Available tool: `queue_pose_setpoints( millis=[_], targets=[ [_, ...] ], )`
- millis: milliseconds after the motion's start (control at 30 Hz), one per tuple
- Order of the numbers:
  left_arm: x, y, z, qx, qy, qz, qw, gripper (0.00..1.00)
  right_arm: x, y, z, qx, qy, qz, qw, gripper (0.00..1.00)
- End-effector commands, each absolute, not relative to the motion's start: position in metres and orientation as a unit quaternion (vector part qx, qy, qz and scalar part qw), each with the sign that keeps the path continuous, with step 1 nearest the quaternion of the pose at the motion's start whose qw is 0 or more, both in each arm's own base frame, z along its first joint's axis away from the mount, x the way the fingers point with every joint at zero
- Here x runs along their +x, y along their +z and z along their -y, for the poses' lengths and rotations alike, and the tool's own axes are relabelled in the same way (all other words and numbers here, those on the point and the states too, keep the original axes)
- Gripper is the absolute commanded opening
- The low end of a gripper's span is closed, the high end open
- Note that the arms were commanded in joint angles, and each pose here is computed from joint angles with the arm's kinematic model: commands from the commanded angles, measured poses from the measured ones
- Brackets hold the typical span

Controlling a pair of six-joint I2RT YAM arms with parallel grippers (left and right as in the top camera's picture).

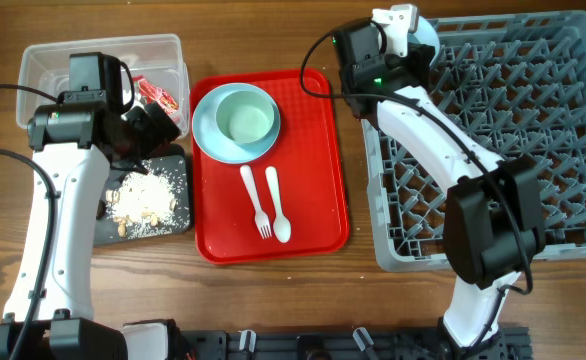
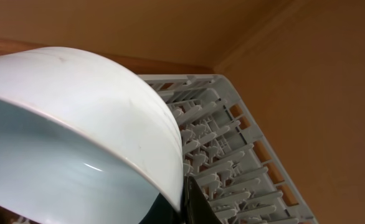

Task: Sort waste into correct bins and load items into the dishwasher rack
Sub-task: 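Place the light blue bowl upside down in the rack's top row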

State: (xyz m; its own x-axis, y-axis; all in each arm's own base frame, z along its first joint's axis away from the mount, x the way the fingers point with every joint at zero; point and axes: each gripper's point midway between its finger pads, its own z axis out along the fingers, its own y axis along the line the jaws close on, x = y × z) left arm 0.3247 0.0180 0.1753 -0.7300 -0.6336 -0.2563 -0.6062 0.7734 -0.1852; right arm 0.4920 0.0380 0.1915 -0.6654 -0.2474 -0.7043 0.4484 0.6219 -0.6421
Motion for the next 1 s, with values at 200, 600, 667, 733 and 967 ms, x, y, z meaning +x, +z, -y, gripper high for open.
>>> queue_pose_setpoints(
  millis=[200,600,667,733,967],
  targets=[
    [0.325,0.178,-0.022,-0.344,-0.041,-0.924,0.160,1.00,0.493,0.178,-0.021,0.067,-0.446,-0.805,0.385,0.04],
    [0.325,0.178,-0.022,-0.344,-0.041,-0.924,0.160,1.00,0.482,0.136,-0.045,-0.015,-0.407,-0.855,0.322,0.04],
    [0.325,0.178,-0.022,-0.344,-0.041,-0.924,0.160,1.00,0.474,0.130,-0.051,-0.039,-0.406,-0.862,0.301,0.04],
    [0.325,0.178,-0.022,-0.344,-0.041,-0.924,0.160,1.00,0.464,0.126,-0.062,-0.066,-0.386,-0.876,0.282,0.04],
    [0.324,0.177,-0.021,-0.344,-0.040,-0.925,0.157,1.00,0.431,0.154,-0.115,-0.118,-0.172,-0.939,0.275,0.43]
  ],
)
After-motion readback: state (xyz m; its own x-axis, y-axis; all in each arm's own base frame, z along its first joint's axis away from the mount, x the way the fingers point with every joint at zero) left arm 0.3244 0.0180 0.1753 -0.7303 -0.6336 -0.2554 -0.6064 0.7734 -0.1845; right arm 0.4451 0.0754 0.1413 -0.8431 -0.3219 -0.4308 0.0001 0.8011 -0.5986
